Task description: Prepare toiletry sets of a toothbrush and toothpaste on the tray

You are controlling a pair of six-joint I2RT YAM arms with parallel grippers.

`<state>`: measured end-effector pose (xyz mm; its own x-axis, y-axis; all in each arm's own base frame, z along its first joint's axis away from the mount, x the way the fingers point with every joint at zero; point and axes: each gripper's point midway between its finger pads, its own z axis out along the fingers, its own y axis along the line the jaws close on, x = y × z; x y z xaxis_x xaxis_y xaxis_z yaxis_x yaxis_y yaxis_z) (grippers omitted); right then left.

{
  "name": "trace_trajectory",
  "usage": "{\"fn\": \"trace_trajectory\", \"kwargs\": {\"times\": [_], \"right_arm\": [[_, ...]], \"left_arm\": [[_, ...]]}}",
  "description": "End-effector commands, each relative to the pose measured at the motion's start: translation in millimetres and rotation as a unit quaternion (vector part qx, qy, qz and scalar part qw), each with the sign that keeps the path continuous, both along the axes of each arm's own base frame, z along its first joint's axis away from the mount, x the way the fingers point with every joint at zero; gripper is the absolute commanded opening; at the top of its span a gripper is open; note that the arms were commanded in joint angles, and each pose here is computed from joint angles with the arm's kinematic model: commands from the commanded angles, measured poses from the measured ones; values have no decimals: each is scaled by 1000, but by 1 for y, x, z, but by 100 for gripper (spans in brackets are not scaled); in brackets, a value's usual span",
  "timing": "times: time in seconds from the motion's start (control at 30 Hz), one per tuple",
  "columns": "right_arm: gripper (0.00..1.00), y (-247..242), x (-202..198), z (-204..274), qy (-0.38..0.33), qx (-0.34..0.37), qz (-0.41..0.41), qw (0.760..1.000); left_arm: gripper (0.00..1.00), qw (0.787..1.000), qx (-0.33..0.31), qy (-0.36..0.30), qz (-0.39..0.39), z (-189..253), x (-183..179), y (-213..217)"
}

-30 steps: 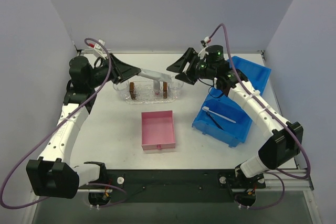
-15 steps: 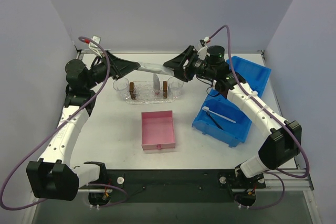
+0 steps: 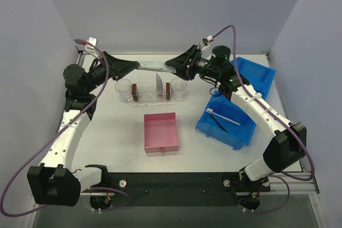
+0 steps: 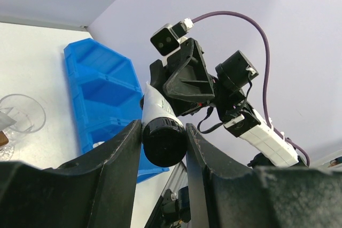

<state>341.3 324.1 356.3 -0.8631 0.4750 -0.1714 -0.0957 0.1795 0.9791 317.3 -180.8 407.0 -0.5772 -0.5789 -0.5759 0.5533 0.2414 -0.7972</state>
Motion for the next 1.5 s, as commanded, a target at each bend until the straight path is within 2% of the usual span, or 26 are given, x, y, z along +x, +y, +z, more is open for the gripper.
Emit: {"fn": "trace_trajectory", "kwargs": {"times": [0.0,0.17,0.27,0.43,0.57,0.6,0.67,0.7,0.73,0.77,0.8,0.83,0.9,0.93,0.97,1.0,1.1,1.2,1.27,1.37,1.4,1.47], "right_arm": [[38,4,-8,21,-30,28,25,999],[32,4,-7,22,-34,30,26,999],[23,5,-6,24,-37,34,28,998],[0,5,-3,28,-48,39,28,998],[0,-1,-4,35,-76,28,10,997],[0,-3,-2,34,-85,21,4,996],[0,-9,0,37,-95,16,-13,995],[0,-13,2,39,-99,14,-22,995],[0,-16,4,41,-110,9,-32,993],[0,-19,1,46,-119,8,-37,992],[0,-22,3,48,-125,5,-43,991],[0,-26,2,51,-140,-8,-46,989],[0,-31,0,56,-160,-31,-54,985],[0,-35,-3,57,-172,-57,-56,982],[0,-40,-2,57,-177,-73,-68,979],[0,-44,-1,57,-183,-88,-76,976],[0,-57,-5,57,-201,-133,-93,966],[0,-60,-12,39,-200,-203,-79,955],[0,-48,-20,34,-214,-238,-56,946],[0,-38,-23,32,-248,-307,-34,918],[0,-28,-34,42,-275,-321,-17,906],[0,-18,-28,31,-280,-355,-10,892]], "left_arm": [[0,998,-24,-63,18,33,-9,9],[0,997,-26,-63,19,33,-8,10],[0,998,-25,-61,17,31,-8,10],[0,998,-22,-56,17,27,-7,10],[0,999,-13,-45,21,21,-4,12],[3,999,-7,-46,24,19,-3,12],[19,999,0,-34,30,14,-2,15],[28,999,6,-34,33,12,0,15],[41,999,10,-25,35,8,0,16],[48,999,14,-22,41,6,2,18],[52,998,26,-29,50,5,4,21],[57,998,36,-7,57,-4,6,23],[63,992,78,-25,92,-4,14,35],[65,990,101,6,103,-17,14,40],[70,985,119,9,127,-18,18,47],[72,979,145,-15,140,-11,19,51],[76,966,187,-8,177,-14,21,65],[76,946,222,50,231,-38,30,86],[76,921,259,102,274,-59,32,106],[76,878,328,135,321,-78,26,136],[76,868,349,135,327,-82,23,142],[76,849,374,157,339,-94,15,153]]}}
